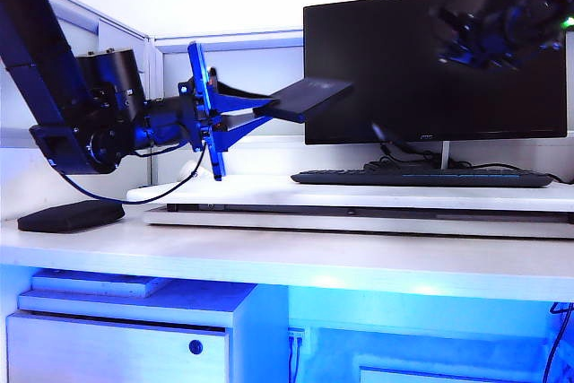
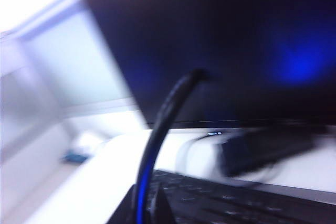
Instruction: Unplug the data cable of the portable hard drive.
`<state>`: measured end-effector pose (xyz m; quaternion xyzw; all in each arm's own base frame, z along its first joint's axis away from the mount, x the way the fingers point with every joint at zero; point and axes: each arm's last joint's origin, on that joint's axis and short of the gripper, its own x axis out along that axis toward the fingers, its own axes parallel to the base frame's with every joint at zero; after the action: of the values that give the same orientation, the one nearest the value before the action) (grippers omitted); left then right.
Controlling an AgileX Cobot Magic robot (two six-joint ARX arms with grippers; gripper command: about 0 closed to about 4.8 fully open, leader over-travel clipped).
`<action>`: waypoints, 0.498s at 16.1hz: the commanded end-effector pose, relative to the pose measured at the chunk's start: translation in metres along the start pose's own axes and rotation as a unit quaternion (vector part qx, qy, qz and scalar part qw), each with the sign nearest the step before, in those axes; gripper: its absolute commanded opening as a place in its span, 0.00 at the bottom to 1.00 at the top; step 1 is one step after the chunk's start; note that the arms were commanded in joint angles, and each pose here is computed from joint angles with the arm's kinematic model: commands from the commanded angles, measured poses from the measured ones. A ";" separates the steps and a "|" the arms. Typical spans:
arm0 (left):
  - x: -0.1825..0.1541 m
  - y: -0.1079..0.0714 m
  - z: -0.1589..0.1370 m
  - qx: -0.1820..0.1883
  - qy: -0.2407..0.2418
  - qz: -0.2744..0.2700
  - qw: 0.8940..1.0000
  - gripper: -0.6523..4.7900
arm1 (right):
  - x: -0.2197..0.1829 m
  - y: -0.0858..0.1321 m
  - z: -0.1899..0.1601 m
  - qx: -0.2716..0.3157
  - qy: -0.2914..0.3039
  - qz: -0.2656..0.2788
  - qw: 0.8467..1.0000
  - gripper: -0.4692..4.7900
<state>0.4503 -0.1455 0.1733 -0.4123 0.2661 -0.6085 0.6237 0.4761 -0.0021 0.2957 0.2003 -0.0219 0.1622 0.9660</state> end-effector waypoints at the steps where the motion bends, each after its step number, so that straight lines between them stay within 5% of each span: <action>1: 0.001 0.006 0.005 0.001 -0.075 0.041 0.996 0.11 | 0.000 -0.014 -0.006 0.006 0.019 -0.020 1.000 0.08; 3: -0.004 0.014 0.008 -0.003 -0.120 0.083 0.989 0.11 | -0.001 -0.021 -0.012 0.014 0.040 -0.034 0.998 0.10; 8: -0.020 0.030 0.013 -0.021 -0.206 0.174 0.963 0.11 | 0.000 -0.029 -0.024 0.028 0.071 -0.061 0.995 0.75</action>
<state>0.4732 -0.1300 0.1452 -0.4917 0.2341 -0.3953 0.7397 0.4851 -0.0170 0.2569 0.2183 0.0743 0.1205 0.9655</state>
